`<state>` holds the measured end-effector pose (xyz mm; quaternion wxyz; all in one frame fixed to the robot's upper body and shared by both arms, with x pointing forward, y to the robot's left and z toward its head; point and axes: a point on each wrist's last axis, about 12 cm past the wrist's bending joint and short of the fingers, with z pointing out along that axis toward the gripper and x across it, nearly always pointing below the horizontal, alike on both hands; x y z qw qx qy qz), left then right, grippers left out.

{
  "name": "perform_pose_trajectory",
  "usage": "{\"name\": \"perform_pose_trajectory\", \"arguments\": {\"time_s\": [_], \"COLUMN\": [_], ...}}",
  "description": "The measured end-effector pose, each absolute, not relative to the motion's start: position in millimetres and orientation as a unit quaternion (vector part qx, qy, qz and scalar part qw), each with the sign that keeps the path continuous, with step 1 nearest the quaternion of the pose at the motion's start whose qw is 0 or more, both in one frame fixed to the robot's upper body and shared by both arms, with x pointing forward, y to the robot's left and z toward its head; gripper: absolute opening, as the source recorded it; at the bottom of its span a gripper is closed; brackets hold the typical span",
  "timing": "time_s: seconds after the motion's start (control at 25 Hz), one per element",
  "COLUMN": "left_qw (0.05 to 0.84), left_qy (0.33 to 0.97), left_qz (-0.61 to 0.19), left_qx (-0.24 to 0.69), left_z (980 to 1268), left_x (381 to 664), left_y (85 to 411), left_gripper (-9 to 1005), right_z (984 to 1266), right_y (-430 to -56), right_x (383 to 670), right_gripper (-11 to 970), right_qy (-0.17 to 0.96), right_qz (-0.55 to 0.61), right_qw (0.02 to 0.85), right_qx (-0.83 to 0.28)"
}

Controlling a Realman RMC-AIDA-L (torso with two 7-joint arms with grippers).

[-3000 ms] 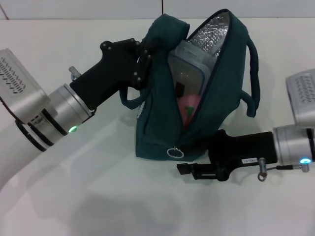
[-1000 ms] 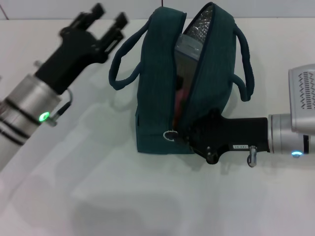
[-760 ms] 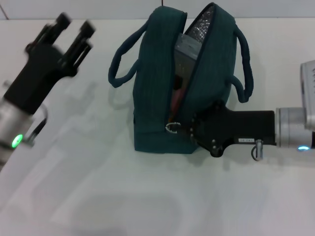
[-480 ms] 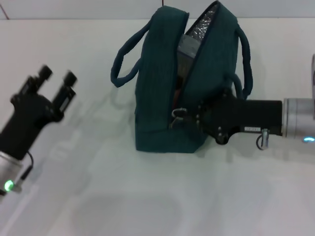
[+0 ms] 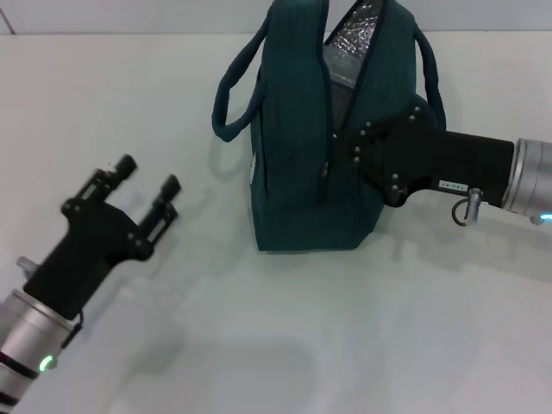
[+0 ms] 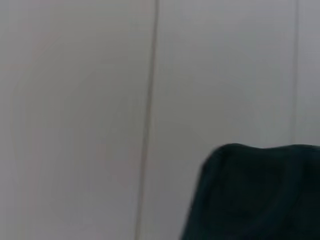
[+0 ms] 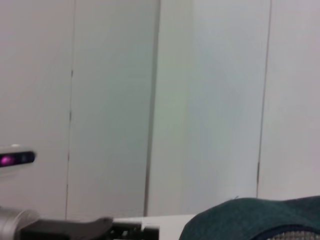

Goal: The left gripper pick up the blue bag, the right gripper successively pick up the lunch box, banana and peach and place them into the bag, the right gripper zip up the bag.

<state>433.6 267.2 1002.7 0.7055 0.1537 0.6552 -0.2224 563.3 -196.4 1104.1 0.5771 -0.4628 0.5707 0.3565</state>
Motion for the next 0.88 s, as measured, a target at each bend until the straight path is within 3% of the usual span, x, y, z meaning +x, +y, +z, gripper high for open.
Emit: {"name": "perform_pose_trajectory", "arguments": {"time_s": [0.36,0.88], "left_qw": [0.65,0.632], "left_qy": [0.643,0.658], "left_qz": [-0.296,-0.32], "left_qx": [0.277,0.254], "left_z": [998.8,1009.8], "left_x": [429.4,475.5], "left_y": [241.9,225.7], "left_gripper": [641,640], "right_z": [1111.6,1114.6], "right_y": [-190.0,-186.8], "right_x": [569.8,572.1], "right_gripper": [18,19], "right_qy": [0.56,0.557], "right_qz": [0.365,0.372], "right_qw": [0.588,0.594], "right_qx": [-0.455,-0.446]}}
